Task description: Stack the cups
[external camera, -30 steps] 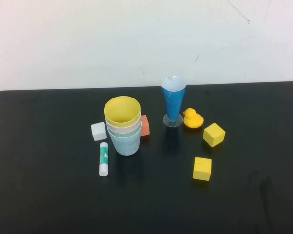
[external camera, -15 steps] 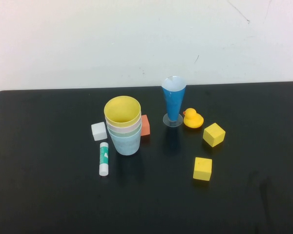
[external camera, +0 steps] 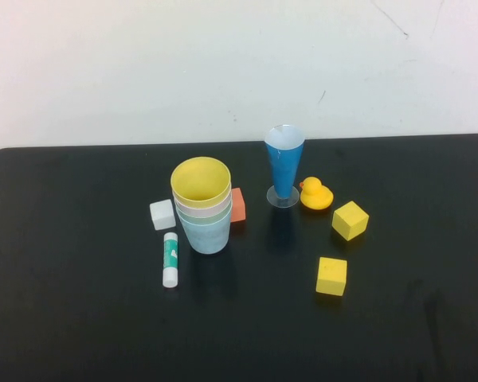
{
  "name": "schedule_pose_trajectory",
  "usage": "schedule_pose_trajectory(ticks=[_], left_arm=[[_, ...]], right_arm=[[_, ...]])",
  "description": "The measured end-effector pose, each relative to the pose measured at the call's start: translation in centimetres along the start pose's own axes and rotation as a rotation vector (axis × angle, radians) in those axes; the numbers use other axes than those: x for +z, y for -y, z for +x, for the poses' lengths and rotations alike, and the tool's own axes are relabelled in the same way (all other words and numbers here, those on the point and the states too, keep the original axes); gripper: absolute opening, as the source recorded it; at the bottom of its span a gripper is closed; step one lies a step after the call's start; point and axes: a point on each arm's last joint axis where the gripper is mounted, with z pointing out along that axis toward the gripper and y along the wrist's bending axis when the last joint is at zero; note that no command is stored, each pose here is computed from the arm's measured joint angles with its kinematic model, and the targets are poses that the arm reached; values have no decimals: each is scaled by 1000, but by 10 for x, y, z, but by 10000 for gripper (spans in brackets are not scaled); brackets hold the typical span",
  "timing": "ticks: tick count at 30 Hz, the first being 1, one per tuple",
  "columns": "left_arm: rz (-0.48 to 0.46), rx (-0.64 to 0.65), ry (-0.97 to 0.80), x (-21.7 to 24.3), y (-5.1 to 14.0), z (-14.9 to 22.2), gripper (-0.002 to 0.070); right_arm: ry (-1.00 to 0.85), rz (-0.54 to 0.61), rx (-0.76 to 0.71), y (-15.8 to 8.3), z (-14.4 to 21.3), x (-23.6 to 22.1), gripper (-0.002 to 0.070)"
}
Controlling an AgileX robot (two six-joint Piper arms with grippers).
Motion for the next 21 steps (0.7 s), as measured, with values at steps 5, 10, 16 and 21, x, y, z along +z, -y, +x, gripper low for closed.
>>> schedule_pose_trajectory(ticks=[5,10,16,21], left_arm=[[0,0,0,0,0,0,0],[0,0,0,0,0,0,0],[1,-2,0,0,0,0,0],[1,-2,0,0,0,0,0]], right_arm=[[2,0,0,0,0,0,-1],[1,5,-4,0,0,0,-1],[95,167,196,-1,15,-3,-1],[157,335,268,-12,44,15,-1]])
